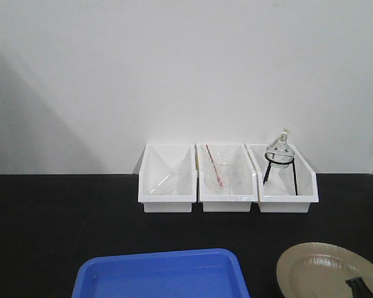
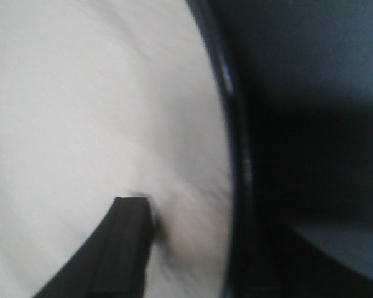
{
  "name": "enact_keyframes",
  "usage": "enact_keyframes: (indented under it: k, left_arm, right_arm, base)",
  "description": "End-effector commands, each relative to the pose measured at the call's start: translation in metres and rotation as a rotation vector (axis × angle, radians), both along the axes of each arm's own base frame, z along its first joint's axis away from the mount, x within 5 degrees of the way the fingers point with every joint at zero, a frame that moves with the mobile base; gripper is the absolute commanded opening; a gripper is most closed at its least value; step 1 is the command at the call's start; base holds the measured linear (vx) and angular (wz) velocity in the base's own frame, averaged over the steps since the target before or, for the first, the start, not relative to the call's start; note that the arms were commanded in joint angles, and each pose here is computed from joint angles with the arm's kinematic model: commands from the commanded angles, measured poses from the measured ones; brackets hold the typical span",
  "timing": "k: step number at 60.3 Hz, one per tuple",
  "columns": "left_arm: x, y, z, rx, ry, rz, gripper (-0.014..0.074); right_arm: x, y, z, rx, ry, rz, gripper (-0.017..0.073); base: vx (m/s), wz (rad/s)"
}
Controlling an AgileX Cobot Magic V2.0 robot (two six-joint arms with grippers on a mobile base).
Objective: Place disk in tray to left cabinet
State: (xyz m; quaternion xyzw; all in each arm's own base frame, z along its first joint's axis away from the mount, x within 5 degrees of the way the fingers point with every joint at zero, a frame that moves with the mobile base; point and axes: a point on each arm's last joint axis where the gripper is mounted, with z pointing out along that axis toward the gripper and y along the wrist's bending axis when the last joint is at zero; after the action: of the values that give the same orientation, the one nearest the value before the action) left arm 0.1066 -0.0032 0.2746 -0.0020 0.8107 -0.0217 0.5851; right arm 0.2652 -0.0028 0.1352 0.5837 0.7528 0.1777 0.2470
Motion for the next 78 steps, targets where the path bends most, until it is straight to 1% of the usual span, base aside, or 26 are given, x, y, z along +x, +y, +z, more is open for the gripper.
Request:
enact_keyframes:
  k: [1, 5, 11, 20, 40, 45, 54, 57, 61, 72, 78]
  left_arm:
    - [0.004, 0.0, 0.018, -0.004, -0.111, 0.0, 0.0336]
    - [0.004, 0.0, 0.018, -0.004, -0.111, 0.0, 0.0335]
    - [0.004, 0.0, 0.018, -0.004, -0.111, 0.0, 0.0335]
    - [0.004, 0.0, 0.018, -0.004, -0.111, 0.0, 0.0335]
    - [0.004, 0.0, 0.018, -0.004, -0.111, 0.0, 0.0335]
    - [0.004, 0.0, 0.018, -0.004, -0.111, 0.0, 0.0335]
    - [0.004, 0.0, 0.018, -0.005, -0.111, 0.0, 0.0335]
    - [0.004, 0.0, 0.018, -0.005, -0.111, 0.0, 0.0335]
    - [0.004, 0.0, 0.018, -0.005, -0.111, 0.0, 0.0335]
    - [0.004, 0.0, 0.018, -0.005, -0.111, 0.0, 0.0335]
    - [0.004, 0.0, 0.018, -0.005, -0.11, 0.0, 0.0335]
  right_arm:
    - [0.006, -0.003, 0.019, -0.033, -0.081, 0.02, 0.0175]
    - [0.005, -0.003, 0.025, -0.054, -0.102, 0.047, 0.0085]
    - [0.003, -0.003, 0.038, -0.093, -0.147, 0.091, -0.0016]
    - [-0.002, -0.004, 0.06, -0.136, -0.236, 0.112, -0.001]
    - [-0.019, -0.005, 0.109, -0.171, -0.432, 0.103, -0.0008]
    - [-0.022, -0.002, 0.117, -0.158, -0.456, 0.113, -0.0008]
    - [-0.013, 0.006, 0.132, -0.086, -0.457, 0.164, -0.0008]
    - [-0.008, 0.012, 0.137, -0.074, -0.465, 0.19, -0.0008]
    - [-0.001, 0.025, 0.142, -0.067, -0.483, 0.236, -0.0008]
    - [0.022, 0.081, 0.141, -0.065, -0.525, 0.373, -0.0008]
    - [0.031, 0.118, 0.135, -0.056, -0.527, 0.458, -0.0008]
  base:
    - [0.0, 0.0]
    - [0.0, 0.0]
    - [0.0, 0.0]
    - [0.0, 0.0]
    - [0.0, 0.0]
    - [0.0, 0.0]
    - [0.0, 0.0]
    - [0.0, 0.0]
    - [0.0, 0.0]
    - [0.0, 0.0]
    - [0.0, 0.0]
